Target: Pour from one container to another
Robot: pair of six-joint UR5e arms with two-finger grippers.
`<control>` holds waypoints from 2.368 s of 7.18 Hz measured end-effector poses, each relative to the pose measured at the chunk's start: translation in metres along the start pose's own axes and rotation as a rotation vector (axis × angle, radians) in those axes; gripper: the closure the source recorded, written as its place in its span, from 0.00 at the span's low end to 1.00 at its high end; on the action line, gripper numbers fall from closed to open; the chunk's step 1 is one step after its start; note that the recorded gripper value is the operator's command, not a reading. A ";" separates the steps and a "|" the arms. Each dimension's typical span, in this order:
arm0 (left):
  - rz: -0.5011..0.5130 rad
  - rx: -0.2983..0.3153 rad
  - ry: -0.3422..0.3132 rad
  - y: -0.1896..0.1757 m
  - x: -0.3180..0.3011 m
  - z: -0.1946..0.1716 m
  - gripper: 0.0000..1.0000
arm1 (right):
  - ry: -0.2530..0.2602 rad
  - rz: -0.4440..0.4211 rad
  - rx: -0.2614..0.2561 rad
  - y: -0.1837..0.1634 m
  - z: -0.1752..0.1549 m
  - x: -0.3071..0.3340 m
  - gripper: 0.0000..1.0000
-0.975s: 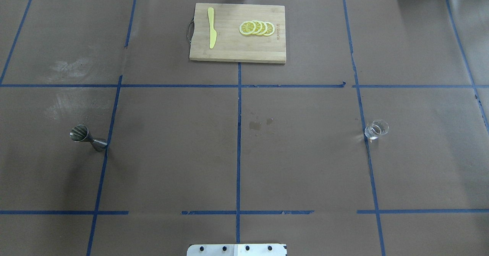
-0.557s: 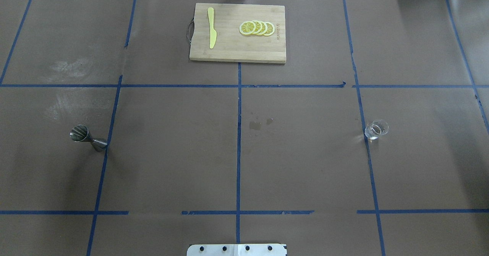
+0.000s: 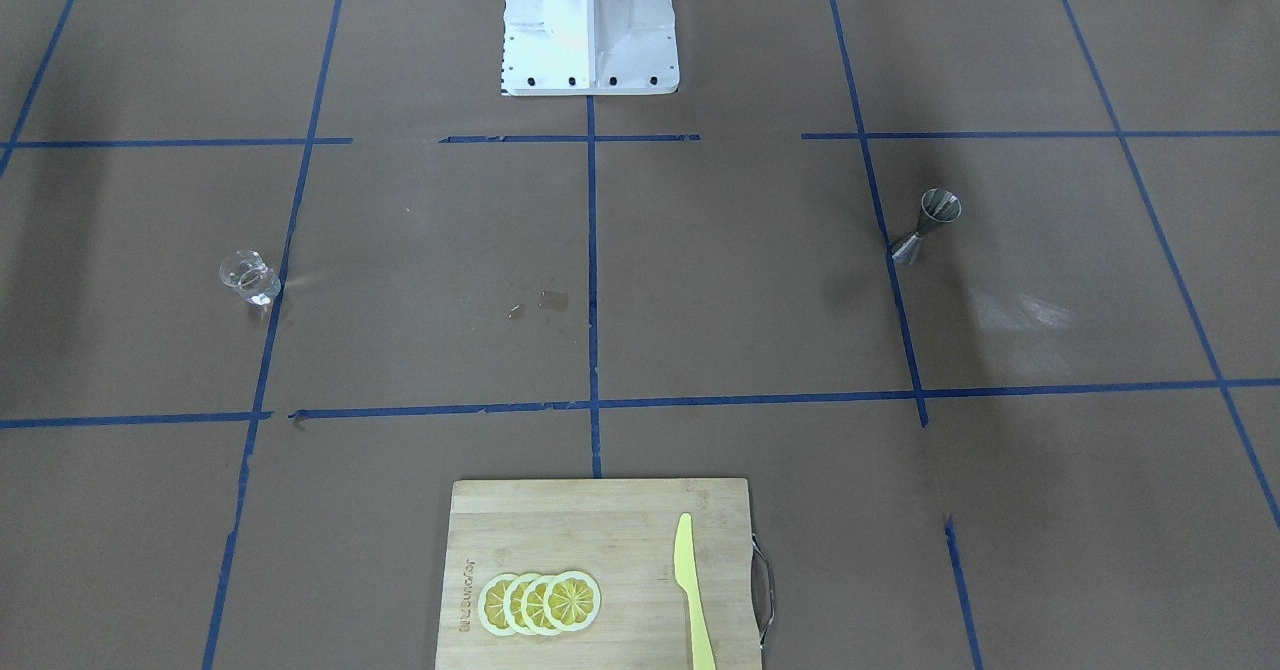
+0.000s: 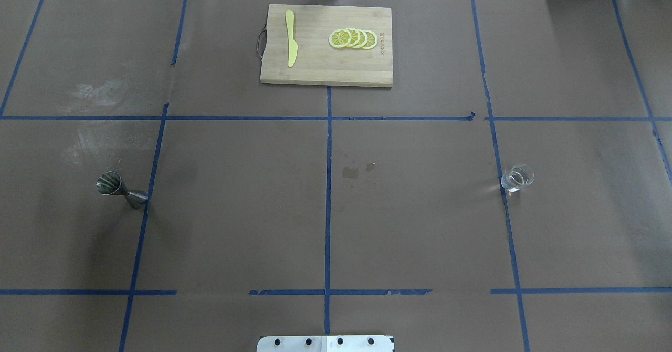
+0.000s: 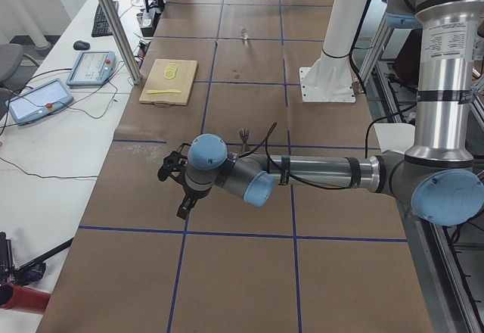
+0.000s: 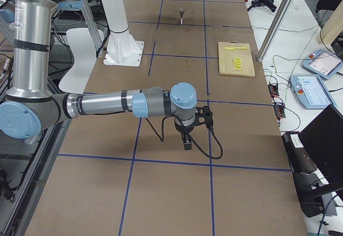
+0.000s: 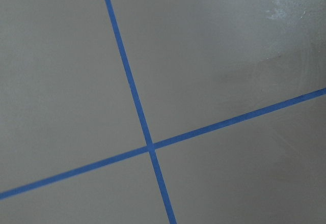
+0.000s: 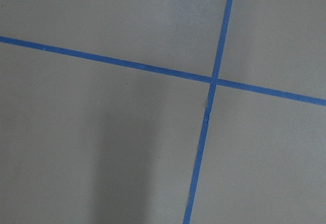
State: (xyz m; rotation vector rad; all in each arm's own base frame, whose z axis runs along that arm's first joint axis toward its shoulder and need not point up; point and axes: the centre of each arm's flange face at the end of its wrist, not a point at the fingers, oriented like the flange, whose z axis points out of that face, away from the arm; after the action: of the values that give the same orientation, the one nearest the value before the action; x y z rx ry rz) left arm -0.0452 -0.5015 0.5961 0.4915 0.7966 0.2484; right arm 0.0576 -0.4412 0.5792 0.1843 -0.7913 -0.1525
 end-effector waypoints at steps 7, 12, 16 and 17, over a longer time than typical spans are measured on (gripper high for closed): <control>0.229 0.323 0.115 -0.031 0.066 -0.040 0.00 | 0.004 -0.047 0.046 -0.009 -0.007 -0.006 0.00; -0.070 0.495 0.151 -0.032 0.281 -0.023 0.00 | 0.001 -0.051 0.054 -0.009 -0.007 -0.007 0.00; -0.245 0.745 -0.089 0.013 0.372 0.037 0.00 | 0.000 -0.034 0.051 -0.007 -0.007 -0.007 0.00; -0.265 0.793 -0.156 0.030 0.380 0.056 0.00 | 0.000 -0.031 0.051 -0.007 -0.007 -0.007 0.00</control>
State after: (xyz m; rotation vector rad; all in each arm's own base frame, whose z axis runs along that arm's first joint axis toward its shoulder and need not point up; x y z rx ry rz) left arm 0.2522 -0.3452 0.4083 1.1222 0.7800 -0.3709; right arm 0.0572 -0.4458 0.5683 0.2454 -0.7930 -0.1619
